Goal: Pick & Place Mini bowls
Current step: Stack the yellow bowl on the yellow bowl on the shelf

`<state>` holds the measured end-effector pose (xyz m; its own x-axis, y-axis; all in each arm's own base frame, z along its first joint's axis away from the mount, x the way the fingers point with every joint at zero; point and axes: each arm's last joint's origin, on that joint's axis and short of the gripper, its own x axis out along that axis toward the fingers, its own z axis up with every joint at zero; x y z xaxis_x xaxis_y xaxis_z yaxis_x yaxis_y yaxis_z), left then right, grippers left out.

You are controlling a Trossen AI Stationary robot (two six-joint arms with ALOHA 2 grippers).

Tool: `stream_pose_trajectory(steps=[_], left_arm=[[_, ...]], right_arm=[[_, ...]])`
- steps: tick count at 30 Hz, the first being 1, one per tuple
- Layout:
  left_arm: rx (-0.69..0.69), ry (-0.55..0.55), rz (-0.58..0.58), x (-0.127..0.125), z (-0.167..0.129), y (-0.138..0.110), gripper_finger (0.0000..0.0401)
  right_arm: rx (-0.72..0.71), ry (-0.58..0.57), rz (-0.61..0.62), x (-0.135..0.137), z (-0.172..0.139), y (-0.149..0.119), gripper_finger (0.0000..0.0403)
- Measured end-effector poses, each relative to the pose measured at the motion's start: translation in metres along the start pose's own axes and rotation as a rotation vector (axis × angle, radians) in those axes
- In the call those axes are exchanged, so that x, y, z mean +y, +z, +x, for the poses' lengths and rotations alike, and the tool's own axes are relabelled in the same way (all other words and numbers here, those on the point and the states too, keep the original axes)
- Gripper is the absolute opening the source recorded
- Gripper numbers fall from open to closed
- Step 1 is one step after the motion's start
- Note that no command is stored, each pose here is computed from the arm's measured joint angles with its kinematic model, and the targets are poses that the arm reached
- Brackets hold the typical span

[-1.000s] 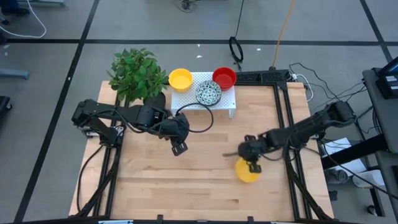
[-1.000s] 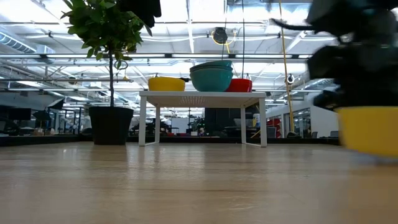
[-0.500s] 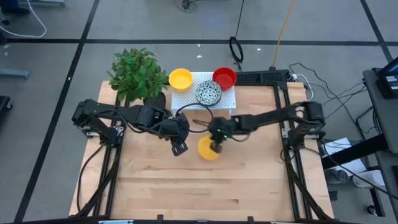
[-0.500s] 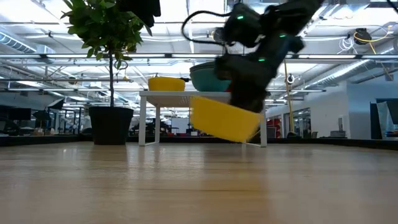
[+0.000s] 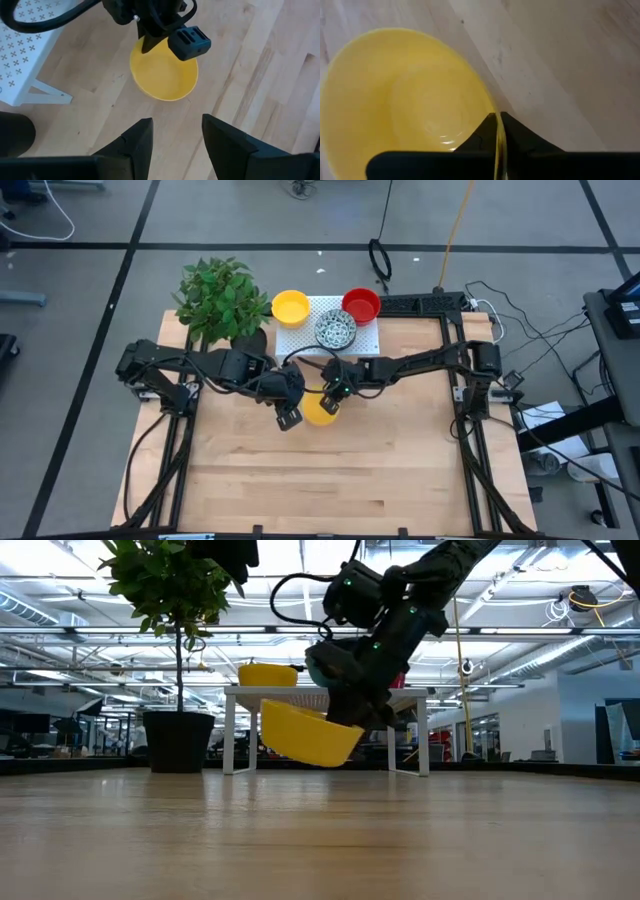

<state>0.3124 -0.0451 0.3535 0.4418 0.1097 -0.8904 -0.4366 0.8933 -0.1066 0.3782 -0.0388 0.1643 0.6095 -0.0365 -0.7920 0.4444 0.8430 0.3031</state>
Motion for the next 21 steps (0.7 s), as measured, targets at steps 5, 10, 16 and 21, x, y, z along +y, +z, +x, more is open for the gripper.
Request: stream_pose_trajectory(steps=[5, 10, 16, 21], left_arm=[[0.0, 0.0, 0.003, 0.0, 0.0, 0.0, 0.0172], [0.0, 0.001, 0.004, 0.0, 0.0, 0.0, 0.0172], [0.0, 0.0, 0.016, 0.0, 0.0, 0.0, 0.0172], [-0.002, 0.002, 0.023, 0.0, 0.0, 0.0, 0.0172]], right_arm=[[-0.017, 0.007, 0.002, 0.0, 0.0, 0.002, 0.0048], [-0.04, 0.021, 0.001, 0.001, 0.0, 0.004, 0.0097], [-0.061, 0.036, -0.008, 0.005, -0.013, 0.008, 0.0147], [-0.096, 0.066, -0.042, 0.014, -0.051, 0.014, 0.0159]])
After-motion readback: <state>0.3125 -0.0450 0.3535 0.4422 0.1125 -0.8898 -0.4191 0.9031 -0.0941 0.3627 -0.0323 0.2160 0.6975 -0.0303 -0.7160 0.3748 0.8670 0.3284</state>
